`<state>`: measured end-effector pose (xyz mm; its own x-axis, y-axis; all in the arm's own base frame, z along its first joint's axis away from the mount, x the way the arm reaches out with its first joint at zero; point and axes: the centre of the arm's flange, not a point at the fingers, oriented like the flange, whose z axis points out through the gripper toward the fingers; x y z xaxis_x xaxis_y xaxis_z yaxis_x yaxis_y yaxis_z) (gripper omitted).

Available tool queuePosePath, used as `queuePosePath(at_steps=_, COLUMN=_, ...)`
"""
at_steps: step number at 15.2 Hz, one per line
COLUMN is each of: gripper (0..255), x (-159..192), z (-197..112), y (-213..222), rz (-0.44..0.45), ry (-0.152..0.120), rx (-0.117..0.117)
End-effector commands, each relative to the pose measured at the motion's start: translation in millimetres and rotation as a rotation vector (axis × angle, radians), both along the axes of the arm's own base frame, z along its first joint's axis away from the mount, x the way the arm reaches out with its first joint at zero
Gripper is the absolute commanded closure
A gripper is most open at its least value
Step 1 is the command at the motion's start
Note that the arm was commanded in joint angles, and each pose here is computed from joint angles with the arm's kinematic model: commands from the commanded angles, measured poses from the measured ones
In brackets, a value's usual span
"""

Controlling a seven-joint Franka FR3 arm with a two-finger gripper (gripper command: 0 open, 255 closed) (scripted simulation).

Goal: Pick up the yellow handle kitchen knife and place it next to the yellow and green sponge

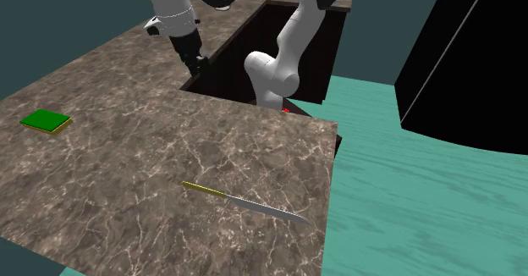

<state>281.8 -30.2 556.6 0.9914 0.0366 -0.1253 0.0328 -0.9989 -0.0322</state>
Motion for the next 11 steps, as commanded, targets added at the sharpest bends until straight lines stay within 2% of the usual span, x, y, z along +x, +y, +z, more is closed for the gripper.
queuePosePath(at_steps=1, gripper=0, x=0, z=0, y=0, rz=0.0, ry=0.0, rx=0.0)
queuePosePath(at_steps=11, gripper=0, x=-12, z=-21, y=128, rz=-0.339, ry=-0.027, rx=-0.026)
